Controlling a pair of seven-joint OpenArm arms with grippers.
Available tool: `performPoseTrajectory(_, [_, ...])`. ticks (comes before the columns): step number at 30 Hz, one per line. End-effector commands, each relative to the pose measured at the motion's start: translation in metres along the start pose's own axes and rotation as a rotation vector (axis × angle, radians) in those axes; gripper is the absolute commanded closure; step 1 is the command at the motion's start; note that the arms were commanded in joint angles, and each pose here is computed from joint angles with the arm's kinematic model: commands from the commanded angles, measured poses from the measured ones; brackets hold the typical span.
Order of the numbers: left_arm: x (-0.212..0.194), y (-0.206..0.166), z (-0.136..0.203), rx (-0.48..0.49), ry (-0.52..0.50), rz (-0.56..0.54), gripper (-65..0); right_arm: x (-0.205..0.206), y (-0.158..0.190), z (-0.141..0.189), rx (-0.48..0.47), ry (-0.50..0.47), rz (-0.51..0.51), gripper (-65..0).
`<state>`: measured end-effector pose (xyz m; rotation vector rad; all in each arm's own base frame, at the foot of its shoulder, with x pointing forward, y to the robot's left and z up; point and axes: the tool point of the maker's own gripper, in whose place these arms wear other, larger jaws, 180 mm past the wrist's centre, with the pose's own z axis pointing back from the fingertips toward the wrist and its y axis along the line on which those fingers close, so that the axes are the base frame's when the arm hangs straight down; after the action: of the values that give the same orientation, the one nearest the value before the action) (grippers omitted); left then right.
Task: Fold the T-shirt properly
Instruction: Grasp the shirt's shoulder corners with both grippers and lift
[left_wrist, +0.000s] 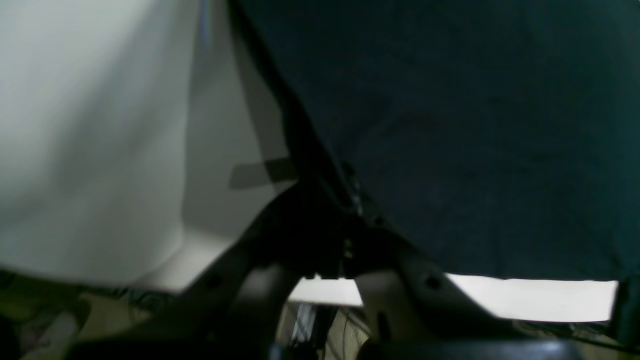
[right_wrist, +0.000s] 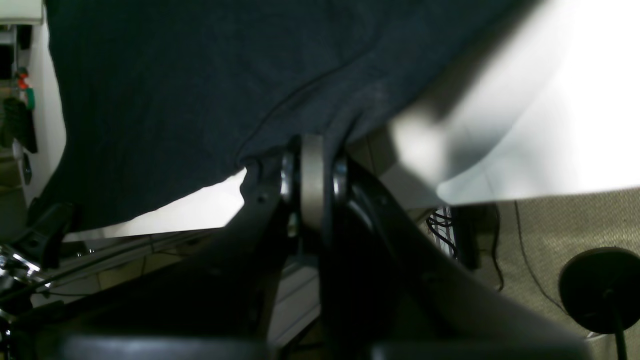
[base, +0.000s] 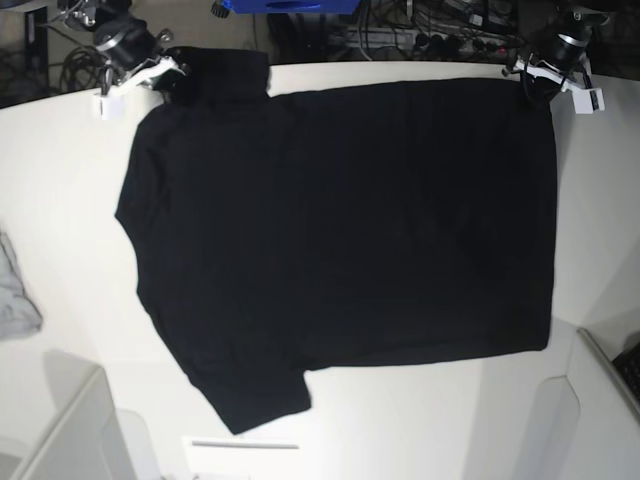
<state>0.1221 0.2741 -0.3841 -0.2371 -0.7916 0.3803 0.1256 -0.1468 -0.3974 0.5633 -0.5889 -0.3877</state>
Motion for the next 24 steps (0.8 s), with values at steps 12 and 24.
performPoseTrajectory(12, [0.043,-0.004,-0.007,0.019,-0.139,0.034,0.0,0.057,0.012,-0.018,0.002,-0.056,0.010,0.0])
performPoseTrajectory(24, [0.065,-0.004,-0.018,0.034,-0.198,0.068,0.0,0.100,0.037,-0.035,0.045,-0.077,0.016,0.0])
